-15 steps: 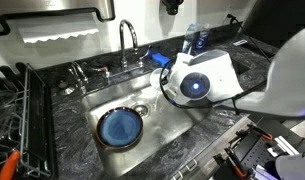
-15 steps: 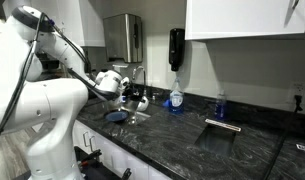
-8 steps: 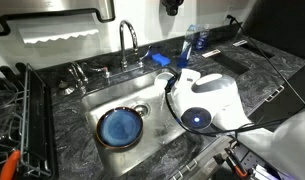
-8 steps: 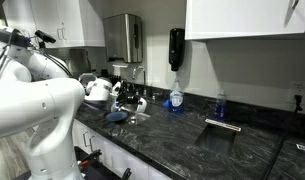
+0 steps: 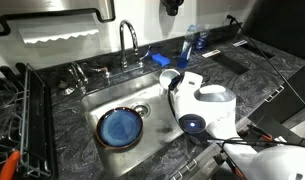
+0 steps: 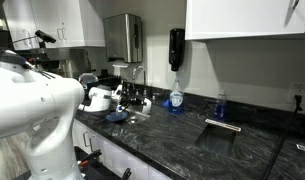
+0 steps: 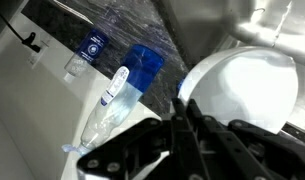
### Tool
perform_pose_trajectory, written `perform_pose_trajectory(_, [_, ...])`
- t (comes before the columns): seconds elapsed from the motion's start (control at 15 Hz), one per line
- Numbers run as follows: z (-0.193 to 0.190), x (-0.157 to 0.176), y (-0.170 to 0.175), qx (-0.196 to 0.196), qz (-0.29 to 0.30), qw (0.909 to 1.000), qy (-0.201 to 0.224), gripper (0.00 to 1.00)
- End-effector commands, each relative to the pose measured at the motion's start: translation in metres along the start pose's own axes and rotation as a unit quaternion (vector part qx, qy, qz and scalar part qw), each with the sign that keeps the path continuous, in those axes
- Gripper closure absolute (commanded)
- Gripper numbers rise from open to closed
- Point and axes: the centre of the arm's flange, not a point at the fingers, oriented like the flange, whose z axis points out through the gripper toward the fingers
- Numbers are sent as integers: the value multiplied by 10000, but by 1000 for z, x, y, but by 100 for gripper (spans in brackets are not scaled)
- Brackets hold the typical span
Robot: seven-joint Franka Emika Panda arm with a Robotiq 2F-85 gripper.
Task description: Pour the contents of the white bowl into the sink and put it on the right side of the counter
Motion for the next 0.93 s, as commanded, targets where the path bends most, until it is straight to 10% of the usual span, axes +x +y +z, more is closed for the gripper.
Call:
perform_pose_trajectory(0.0, [22,0,3,8,83,9984,-560,98])
perform_pose_trajectory(0.87, [61,33,58,850,1981,9486,-2317,98])
